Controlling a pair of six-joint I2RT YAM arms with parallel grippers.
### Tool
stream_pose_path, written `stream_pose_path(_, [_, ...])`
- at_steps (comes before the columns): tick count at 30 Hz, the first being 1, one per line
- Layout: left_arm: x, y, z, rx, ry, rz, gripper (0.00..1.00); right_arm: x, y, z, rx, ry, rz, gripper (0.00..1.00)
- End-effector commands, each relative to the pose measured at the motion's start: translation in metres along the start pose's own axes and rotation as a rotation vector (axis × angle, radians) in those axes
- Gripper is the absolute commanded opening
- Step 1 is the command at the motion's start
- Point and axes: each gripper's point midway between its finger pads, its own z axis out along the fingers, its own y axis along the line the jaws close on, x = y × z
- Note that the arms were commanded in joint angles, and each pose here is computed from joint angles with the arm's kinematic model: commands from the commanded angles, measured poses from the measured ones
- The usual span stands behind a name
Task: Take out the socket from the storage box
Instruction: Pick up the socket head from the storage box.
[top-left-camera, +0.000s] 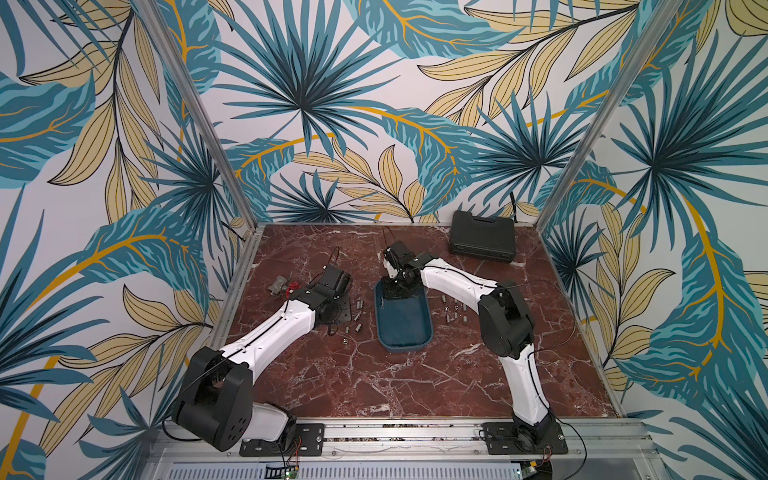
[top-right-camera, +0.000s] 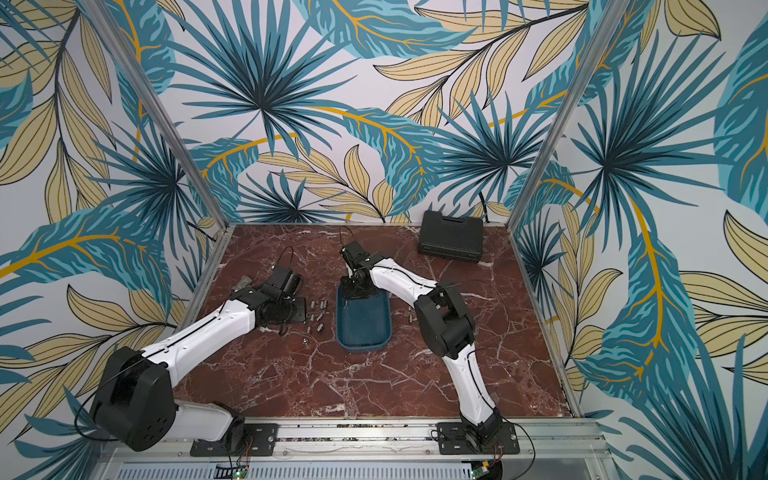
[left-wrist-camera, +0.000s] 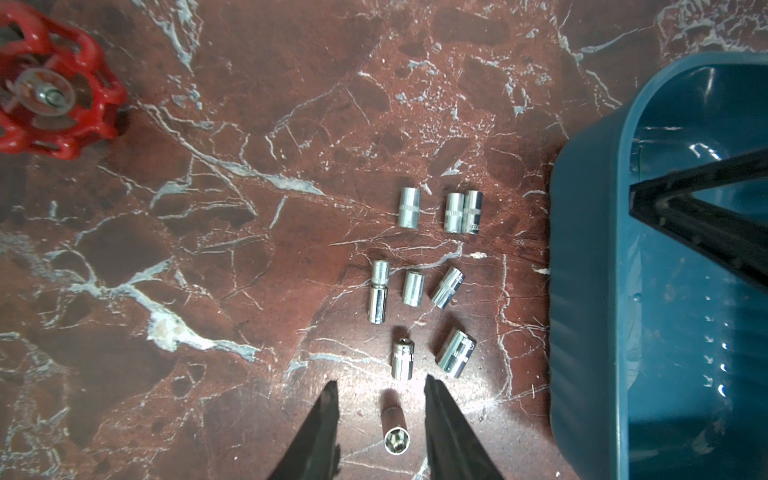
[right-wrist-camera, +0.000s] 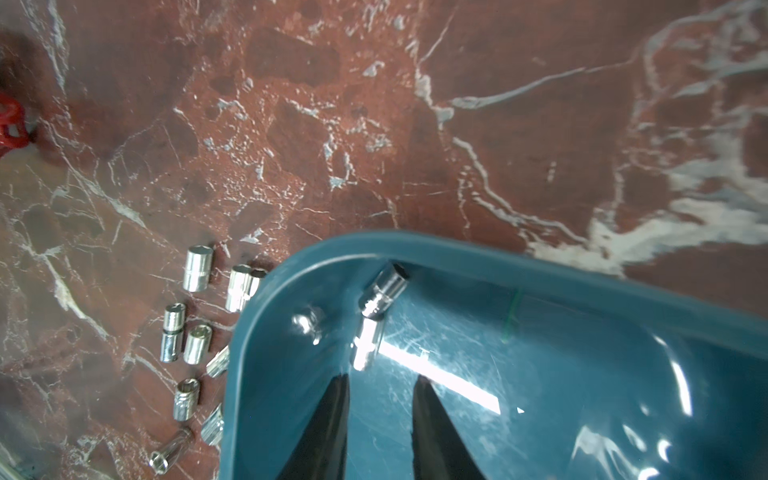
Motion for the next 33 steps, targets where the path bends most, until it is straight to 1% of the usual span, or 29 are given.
stream_pose_path(1, [0.006, 0.005, 0.003, -0.001, 0.001, -0.007, 0.37, 0.011, 0.005, 0.015, 0.006, 0.048, -0.012, 0.28])
stream_pose_path(8, [0.01, 0.007, 0.004, -0.001, 0.004, -0.014, 0.37, 0.019, 0.01, 0.03, 0.012, 0.084, -0.03, 0.28])
stream_pose_path(12, [0.011, 0.007, 0.005, 0.0, 0.005, -0.016, 0.37, 0.028, 0.004, 0.037, 0.041, 0.113, -0.034, 0.27])
stream_pose_path(16, [0.01, 0.006, 0.005, 0.003, 0.002, -0.016, 0.37, 0.035, -0.009, 0.043, 0.106, 0.135, -0.037, 0.23])
stream_pose_path(24, [0.008, 0.005, 0.004, 0.008, 0.0, -0.014, 0.37, 0.04, -0.027, 0.046, 0.189, 0.15, -0.054, 0.15])
stream_pose_path(27, [0.007, 0.003, 0.002, 0.014, -0.003, -0.016, 0.37, 0.039, -0.028, 0.039, 0.184, 0.143, -0.048, 0.1])
stream_pose_path(29, [0.004, 0.002, -0.001, 0.018, -0.01, -0.015, 0.37, 0.033, -0.025, 0.028, 0.156, 0.114, -0.034, 0.09])
stream_pose_path(33, [-0.003, -0.002, -0.006, 0.031, -0.026, -0.004, 0.38, 0.011, -0.019, -0.011, 0.087, 0.014, -0.006, 0.09])
